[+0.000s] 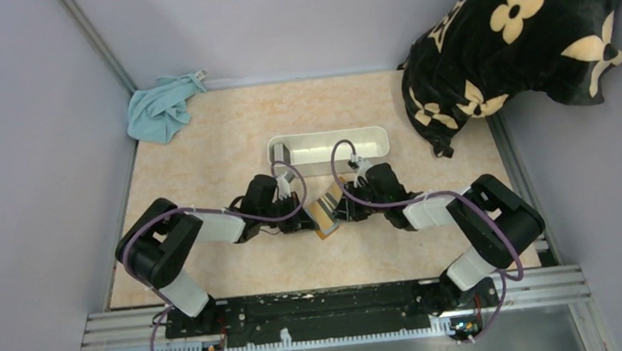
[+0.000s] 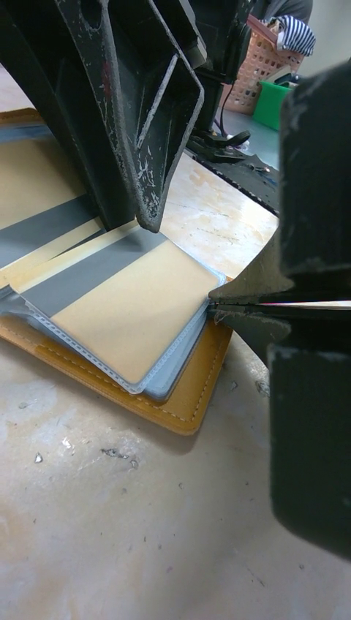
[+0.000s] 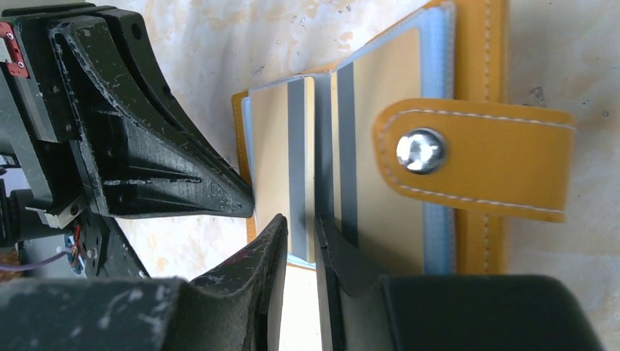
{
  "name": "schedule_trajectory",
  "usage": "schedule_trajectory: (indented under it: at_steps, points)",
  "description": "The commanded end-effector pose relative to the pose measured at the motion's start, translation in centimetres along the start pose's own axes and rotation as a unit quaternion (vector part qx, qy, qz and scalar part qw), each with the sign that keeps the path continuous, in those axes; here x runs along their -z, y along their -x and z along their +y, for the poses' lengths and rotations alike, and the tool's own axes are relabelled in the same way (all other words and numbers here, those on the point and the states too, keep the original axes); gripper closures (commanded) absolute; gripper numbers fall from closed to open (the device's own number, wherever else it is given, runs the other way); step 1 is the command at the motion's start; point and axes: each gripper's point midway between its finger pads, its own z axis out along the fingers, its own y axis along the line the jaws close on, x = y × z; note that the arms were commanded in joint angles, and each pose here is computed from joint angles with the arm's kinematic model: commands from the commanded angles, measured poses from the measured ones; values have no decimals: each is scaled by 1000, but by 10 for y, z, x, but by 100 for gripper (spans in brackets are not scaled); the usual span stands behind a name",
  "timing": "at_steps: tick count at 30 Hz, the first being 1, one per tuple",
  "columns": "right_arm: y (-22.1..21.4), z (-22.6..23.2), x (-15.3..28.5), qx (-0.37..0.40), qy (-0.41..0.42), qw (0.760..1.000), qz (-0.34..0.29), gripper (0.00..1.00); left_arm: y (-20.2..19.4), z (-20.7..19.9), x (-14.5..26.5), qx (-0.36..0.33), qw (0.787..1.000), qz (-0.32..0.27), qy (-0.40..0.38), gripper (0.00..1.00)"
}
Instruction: Take the credit cards out of the card holder
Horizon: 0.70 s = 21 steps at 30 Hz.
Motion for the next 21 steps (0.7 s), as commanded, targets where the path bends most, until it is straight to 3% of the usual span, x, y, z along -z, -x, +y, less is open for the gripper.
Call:
schedule_trajectory:
  at_steps: [1,21]
  points:
    - [8,33,1,6,73,997,-7,81,-32,48,-5,18,996,36,83,100]
    - [-5,36,-10,-8,112,994,17,82,-33,50,-4,16,995,38,88,100]
